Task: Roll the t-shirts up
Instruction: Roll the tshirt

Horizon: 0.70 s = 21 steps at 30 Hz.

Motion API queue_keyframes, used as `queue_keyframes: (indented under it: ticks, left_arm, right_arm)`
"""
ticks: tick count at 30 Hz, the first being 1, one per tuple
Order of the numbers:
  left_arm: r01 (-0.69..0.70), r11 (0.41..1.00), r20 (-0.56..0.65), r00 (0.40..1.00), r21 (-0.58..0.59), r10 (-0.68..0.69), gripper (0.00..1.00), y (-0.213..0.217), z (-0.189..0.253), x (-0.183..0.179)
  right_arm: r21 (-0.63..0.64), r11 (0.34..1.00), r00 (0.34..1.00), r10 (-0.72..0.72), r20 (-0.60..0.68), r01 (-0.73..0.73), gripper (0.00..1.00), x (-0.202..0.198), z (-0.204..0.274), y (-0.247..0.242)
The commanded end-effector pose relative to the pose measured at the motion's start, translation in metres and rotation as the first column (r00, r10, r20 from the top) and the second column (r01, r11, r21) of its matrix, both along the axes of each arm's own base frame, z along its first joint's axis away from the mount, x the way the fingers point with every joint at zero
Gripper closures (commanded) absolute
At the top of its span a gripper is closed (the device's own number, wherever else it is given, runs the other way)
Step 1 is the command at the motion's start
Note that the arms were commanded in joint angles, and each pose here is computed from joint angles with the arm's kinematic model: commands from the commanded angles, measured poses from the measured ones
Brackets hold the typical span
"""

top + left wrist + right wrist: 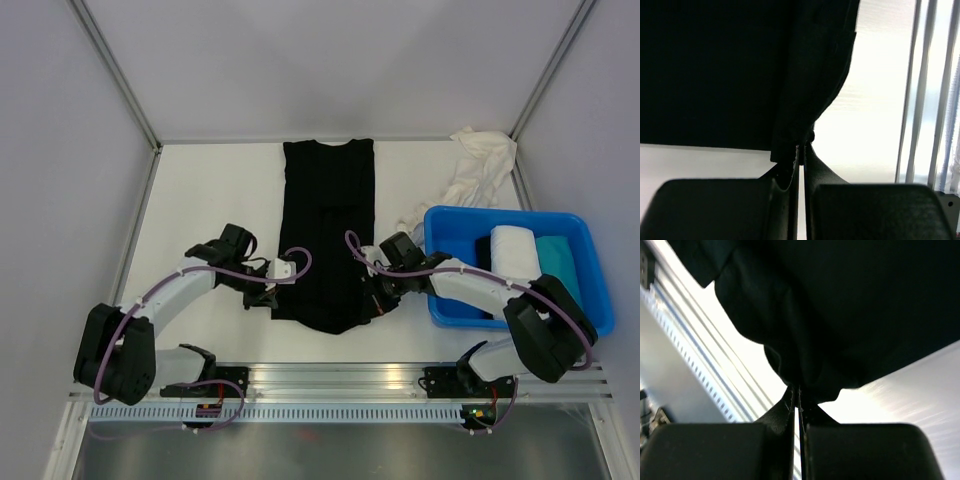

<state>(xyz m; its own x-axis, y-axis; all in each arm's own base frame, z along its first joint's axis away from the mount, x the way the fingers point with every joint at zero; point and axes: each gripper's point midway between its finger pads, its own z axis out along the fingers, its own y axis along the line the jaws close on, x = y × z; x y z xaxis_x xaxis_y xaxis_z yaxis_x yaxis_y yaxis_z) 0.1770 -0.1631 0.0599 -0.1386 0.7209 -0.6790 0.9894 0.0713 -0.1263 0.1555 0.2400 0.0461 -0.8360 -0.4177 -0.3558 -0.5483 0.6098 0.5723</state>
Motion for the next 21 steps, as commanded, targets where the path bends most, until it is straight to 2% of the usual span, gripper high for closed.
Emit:
queue_keyframes:
  ticks: [1, 11, 14, 17, 21]
  left_arm:
    - [0.113, 0.992, 0.002, 0.994, -0.054, -0.113, 0.98, -0.005, 0.002, -0.027]
    - [0.243, 0.970, -0.007, 0.970, 0.004, -0.243, 0.98, -0.001, -0.012, -0.062]
    - [0.286, 0.958, -0.054, 0.957, -0.013, -0.286, 0.98, 0.000, -0.006, -0.078]
    - [0.313, 0.949, -0.105, 0.943, -0.035, -0.315, 0.98, 0.001, 0.001, -0.092]
    - [0.323, 0.946, -0.120, 0.938, -0.041, -0.325, 0.98, 0.001, 0.005, -0.095]
  right_arm:
    - [0.045, 0.999, 0.998, -0.013, -0.067, 0.016, 1.00, -0.025, 0.015, 0.002]
    - [-0.006, 1.000, 0.983, -0.010, -0.184, 0.009, 1.00, -0.066, 0.001, -0.009]
    - [0.040, 0.999, 0.977, 0.027, -0.213, -0.019, 1.00, -0.075, 0.011, -0.005]
    - [0.080, 0.997, 0.982, 0.038, -0.186, -0.023, 1.00, -0.072, 0.022, -0.001]
    - [0.096, 0.995, 0.980, 0.010, -0.201, 0.009, 1.00, -0.068, 0.025, 0.005]
